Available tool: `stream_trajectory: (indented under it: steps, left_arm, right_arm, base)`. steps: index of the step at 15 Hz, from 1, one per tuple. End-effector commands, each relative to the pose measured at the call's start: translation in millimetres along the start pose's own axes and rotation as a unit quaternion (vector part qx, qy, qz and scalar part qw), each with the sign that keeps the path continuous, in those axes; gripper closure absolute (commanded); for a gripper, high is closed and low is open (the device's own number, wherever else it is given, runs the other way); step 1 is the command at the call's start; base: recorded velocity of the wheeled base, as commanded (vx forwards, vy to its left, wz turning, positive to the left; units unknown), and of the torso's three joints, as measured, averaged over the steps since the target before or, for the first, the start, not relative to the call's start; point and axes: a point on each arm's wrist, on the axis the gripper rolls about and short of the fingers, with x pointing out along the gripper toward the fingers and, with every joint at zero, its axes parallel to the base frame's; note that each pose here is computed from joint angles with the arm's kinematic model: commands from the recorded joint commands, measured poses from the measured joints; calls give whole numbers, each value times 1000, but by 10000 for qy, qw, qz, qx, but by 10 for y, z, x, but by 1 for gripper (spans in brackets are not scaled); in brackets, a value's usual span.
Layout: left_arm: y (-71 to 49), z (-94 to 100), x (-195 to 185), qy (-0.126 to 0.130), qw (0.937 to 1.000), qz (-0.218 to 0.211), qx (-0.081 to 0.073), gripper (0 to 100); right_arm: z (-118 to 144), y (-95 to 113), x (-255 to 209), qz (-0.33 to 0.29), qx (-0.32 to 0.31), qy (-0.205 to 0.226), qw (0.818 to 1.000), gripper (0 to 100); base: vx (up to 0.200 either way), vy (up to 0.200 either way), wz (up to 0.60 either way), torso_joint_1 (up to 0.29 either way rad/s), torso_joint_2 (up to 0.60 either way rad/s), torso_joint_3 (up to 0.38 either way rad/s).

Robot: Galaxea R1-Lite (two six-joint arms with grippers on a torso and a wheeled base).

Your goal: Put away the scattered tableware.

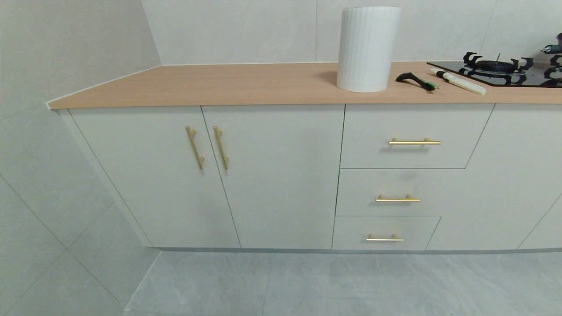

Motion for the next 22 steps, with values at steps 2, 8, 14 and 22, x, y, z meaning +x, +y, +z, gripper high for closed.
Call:
stream_trajectory:
  steps: [2,8,14,22]
  left_arm:
    - [0,-1,1,7,10000,4,-3,0]
    - [0,-1,1,7,10000,4,-3,0]
    - [0,-1,1,7,10000,4,-3,0]
    - [0,-1,1,7,10000,4,-3,0]
  right_arm:
    - [2,0,1,7,-1,3,10000,0]
    - [2,0,1,7,-1,3,10000,0]
    - [2,-1,1,0,-9,3,10000,0]
    - [-36,-23,4,-541,85,168,9984,0]
  base:
    - [200,0,0,5,-7,7]
    - [200,0,0,3,4,6]
    - [133,0,0,-2,2,2]
    - [0,0,0,0,0,0]
